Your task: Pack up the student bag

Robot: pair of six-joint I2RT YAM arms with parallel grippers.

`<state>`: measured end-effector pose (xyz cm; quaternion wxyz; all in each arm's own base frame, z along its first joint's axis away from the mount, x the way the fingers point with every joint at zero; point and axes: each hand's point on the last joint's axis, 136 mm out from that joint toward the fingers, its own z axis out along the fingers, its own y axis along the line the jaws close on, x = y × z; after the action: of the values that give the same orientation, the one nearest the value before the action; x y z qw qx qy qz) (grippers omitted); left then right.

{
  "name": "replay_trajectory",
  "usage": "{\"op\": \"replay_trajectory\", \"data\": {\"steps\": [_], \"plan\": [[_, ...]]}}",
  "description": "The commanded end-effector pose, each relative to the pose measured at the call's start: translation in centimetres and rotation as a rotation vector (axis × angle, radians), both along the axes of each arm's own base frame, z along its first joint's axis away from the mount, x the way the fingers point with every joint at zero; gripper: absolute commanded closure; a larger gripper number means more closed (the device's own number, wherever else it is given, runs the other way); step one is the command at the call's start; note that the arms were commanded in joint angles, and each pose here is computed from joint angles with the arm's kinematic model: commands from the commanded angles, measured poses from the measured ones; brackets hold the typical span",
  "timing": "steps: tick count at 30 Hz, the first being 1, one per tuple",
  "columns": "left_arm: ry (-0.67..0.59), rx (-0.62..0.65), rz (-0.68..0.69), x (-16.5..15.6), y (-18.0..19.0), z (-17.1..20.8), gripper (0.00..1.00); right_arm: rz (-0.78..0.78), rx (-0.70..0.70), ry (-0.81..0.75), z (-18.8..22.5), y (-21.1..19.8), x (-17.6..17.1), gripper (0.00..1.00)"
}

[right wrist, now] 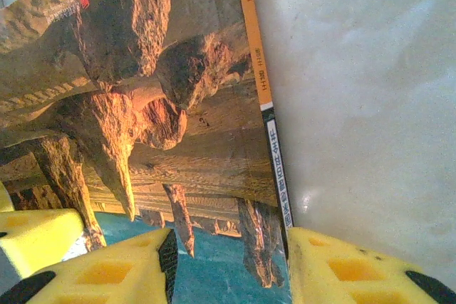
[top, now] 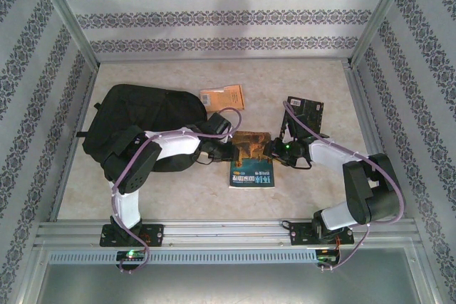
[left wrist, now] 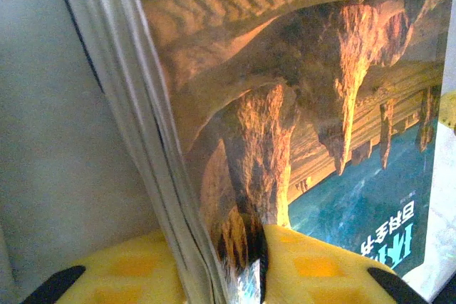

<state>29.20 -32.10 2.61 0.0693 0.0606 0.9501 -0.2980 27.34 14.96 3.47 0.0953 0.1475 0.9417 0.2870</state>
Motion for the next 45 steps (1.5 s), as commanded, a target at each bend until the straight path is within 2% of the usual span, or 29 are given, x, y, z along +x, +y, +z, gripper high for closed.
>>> {"op": "replay_trajectory", "data": {"steps": [1,5,10,15,24,31,35,40,45], "plan": [[-0.012,0.000,-0.035,-0.3,-0.2,-0.8,0.77,0.061,0.204,-0.048,2.8,3.2,0.2,0.56],[-0.010,0.006,-0.039,-0.5,0.0,-1.1,0.88,0.066,0.260,-0.051,3.7,3.9,0.2,0.56],[-0.004,0.000,-0.038,-0.6,0.2,-1.5,1.00,0.030,0.108,-0.027,2.1,1.7,-0.3,0.54],[0.003,0.008,-0.033,-0.7,0.8,-2.0,1.00,0.008,0.004,-0.004,0.3,-0.1,-0.5,0.47],[0.024,0.016,-0.027,-1.2,1.5,-3.2,1.00,0.038,0.061,0.024,-0.9,1.2,-0.5,0.48],[0.030,0.020,-0.014,-1.3,2.3,-3.4,1.00,-0.026,-0.080,-0.016,-1.1,-1.8,-0.6,0.48],[0.033,0.016,-0.011,-1.3,2.5,-3.5,1.00,-0.007,-0.048,-0.014,-0.8,-1.2,-0.6,0.49],[0.042,-0.028,-0.009,-1.2,1.7,-3.4,1.00,0.071,0.176,-0.026,0.3,2.9,-0.4,0.54],[0.055,-0.090,0.002,-1.2,0.9,-3.0,1.00,0.113,0.303,-0.031,1.2,5.4,-0.3,0.59]]}}
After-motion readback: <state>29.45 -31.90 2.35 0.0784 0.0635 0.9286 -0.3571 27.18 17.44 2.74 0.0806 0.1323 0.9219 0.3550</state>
